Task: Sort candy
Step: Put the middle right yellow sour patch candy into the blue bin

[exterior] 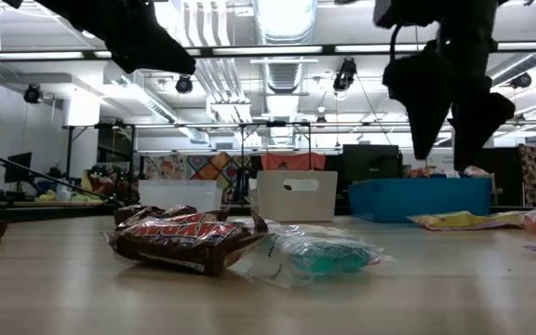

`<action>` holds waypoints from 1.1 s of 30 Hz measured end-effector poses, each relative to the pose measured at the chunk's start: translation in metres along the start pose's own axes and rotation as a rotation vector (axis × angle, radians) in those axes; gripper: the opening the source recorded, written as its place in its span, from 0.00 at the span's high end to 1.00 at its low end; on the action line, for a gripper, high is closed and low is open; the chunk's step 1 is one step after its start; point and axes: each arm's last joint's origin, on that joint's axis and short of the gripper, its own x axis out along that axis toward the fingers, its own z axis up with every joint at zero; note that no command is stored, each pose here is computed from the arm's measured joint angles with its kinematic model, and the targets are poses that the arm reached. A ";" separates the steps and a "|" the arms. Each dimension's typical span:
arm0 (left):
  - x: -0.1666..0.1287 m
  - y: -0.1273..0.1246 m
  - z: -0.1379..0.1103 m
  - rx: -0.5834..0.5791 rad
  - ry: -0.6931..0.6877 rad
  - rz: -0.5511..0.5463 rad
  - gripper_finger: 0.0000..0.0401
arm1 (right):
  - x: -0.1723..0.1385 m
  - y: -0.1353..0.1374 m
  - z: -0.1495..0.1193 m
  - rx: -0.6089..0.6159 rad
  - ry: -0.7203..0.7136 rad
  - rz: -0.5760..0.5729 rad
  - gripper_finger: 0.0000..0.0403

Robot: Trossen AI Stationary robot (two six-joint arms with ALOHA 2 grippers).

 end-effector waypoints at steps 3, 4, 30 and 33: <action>0.000 0.000 -0.001 0.003 0.005 0.001 0.81 | 0.006 0.006 0.002 -0.010 0.036 -0.072 0.01; 0.000 0.000 -0.001 0.006 0.009 0.002 0.81 | 0.008 0.009 0.002 -0.014 0.045 -0.089 0.01; 0.000 0.001 -0.004 0.024 0.039 0.007 0.81 | 0.054 0.019 0.003 -0.012 0.030 -0.245 0.01; 0.000 0.001 -0.004 0.024 0.039 0.007 0.81 | 0.062 0.017 0.002 0.002 0.019 -0.225 0.01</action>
